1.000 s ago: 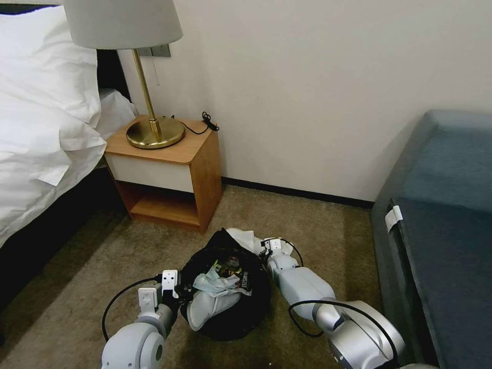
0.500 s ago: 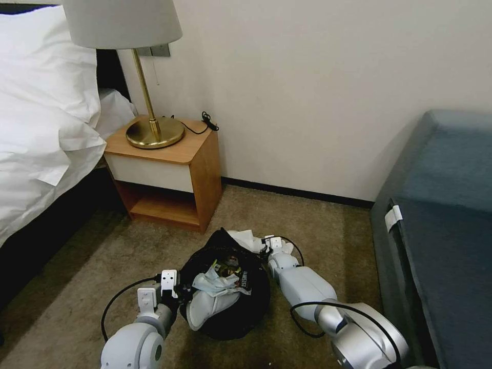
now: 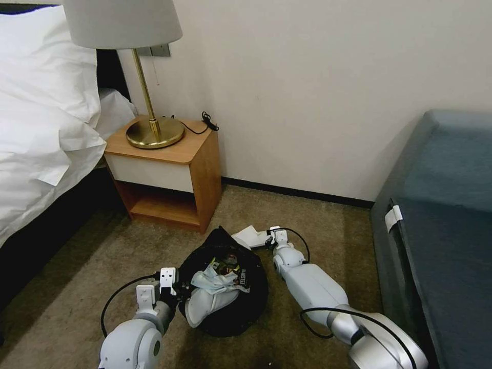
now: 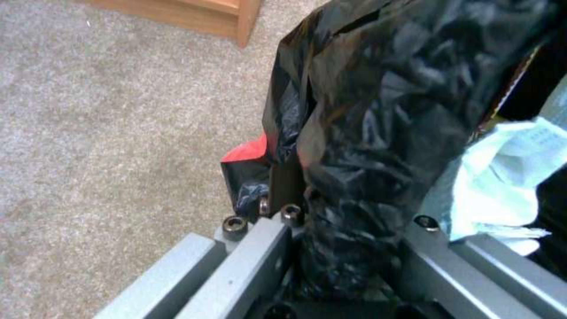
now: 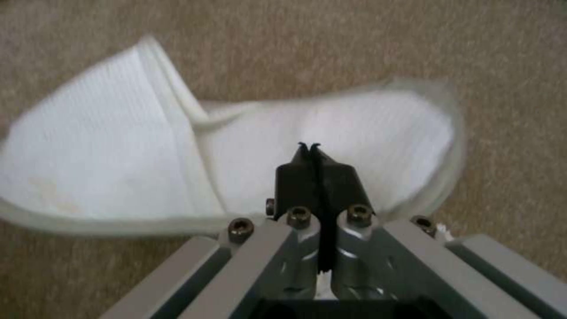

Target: Pick up the trash bin, then pick up the garbage on the floor and place it into the trash bin.

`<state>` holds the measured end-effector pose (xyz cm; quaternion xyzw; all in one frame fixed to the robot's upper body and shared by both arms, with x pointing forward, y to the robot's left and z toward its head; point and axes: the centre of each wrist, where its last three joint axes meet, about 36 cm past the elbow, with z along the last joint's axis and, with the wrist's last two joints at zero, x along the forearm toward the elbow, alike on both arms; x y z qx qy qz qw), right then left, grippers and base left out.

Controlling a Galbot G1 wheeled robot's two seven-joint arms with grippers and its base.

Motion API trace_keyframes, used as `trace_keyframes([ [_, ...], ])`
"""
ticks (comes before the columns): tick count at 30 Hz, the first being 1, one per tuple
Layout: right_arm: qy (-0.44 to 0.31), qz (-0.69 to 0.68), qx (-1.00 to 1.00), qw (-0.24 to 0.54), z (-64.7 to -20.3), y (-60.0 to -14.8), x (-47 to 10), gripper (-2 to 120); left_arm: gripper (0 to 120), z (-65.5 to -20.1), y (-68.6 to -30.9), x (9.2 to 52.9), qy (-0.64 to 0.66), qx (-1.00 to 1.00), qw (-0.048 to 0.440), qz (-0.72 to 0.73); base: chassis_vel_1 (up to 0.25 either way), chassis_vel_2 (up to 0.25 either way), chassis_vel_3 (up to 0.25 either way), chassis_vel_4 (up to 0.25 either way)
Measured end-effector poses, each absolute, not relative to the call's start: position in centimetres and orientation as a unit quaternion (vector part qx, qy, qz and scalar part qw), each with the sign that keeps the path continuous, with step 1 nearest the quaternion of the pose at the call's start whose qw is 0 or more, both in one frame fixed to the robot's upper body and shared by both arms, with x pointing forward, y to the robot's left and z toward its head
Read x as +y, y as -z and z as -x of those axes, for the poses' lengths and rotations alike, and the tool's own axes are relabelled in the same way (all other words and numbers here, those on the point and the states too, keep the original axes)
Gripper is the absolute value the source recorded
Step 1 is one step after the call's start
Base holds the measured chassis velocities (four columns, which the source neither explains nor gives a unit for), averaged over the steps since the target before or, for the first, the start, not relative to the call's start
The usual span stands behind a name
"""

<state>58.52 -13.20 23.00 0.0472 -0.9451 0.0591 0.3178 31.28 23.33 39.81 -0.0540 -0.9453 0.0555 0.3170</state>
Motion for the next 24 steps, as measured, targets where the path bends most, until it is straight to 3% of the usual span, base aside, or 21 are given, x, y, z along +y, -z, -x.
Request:
trace_keyframes([
  [24,-0.066,-0.029,-0.952,0.298,-58.3,-24.2,-14.2,0,0,-31.6,-39.5,23.6,-0.054,-0.944,0.321,0.056,0.0,0.0,0.0,0.0],
])
